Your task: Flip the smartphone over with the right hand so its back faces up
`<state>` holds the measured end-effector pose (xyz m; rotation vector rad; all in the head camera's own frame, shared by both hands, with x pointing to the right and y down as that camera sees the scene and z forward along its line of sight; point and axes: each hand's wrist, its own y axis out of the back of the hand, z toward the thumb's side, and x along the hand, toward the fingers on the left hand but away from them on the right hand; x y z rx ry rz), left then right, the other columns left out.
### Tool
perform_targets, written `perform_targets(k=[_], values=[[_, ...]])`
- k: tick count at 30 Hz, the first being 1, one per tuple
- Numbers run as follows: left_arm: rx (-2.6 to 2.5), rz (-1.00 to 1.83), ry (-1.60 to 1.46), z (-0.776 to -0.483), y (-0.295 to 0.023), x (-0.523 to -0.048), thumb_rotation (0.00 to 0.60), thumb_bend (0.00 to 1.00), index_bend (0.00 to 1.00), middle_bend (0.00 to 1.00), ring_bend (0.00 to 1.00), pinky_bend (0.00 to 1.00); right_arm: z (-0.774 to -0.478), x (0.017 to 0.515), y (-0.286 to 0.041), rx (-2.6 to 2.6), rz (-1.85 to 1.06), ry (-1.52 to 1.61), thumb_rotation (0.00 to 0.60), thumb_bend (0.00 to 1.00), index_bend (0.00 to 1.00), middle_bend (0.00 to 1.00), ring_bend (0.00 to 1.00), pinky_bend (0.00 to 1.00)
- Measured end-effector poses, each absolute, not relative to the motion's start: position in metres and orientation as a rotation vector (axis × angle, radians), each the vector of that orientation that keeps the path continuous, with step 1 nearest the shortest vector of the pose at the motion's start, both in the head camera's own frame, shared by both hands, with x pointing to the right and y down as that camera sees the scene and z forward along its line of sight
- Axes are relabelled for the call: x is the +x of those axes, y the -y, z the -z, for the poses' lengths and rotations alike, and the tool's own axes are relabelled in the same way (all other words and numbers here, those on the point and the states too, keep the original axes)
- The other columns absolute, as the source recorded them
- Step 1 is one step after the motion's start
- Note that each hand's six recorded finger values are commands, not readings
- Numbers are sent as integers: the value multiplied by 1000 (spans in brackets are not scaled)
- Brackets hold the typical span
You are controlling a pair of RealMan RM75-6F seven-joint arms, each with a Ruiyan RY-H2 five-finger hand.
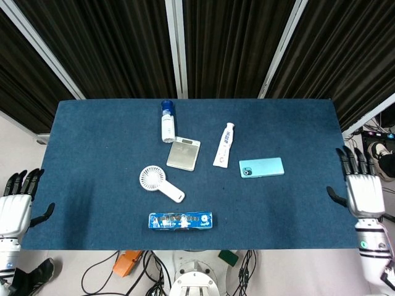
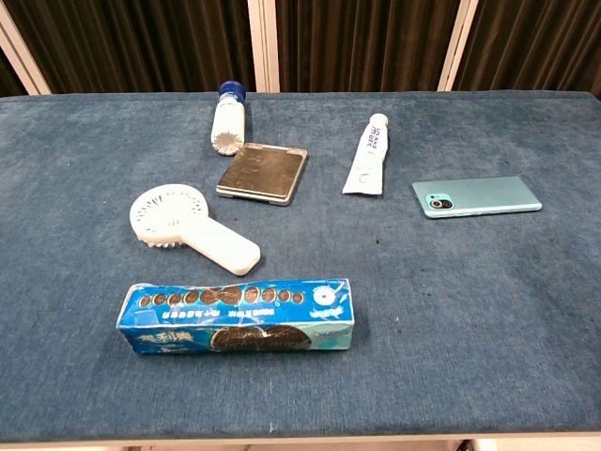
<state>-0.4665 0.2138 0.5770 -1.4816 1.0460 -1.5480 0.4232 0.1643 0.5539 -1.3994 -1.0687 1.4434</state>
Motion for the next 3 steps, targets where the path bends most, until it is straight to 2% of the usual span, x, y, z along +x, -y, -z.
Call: perform_targets(k=[3], values=[[-1475,1531,-1053,-575,-213,-465,600,320,35,55,0,0,-543,433,-184,-1424,-1450,1081,600,337,91,107,0,68]])
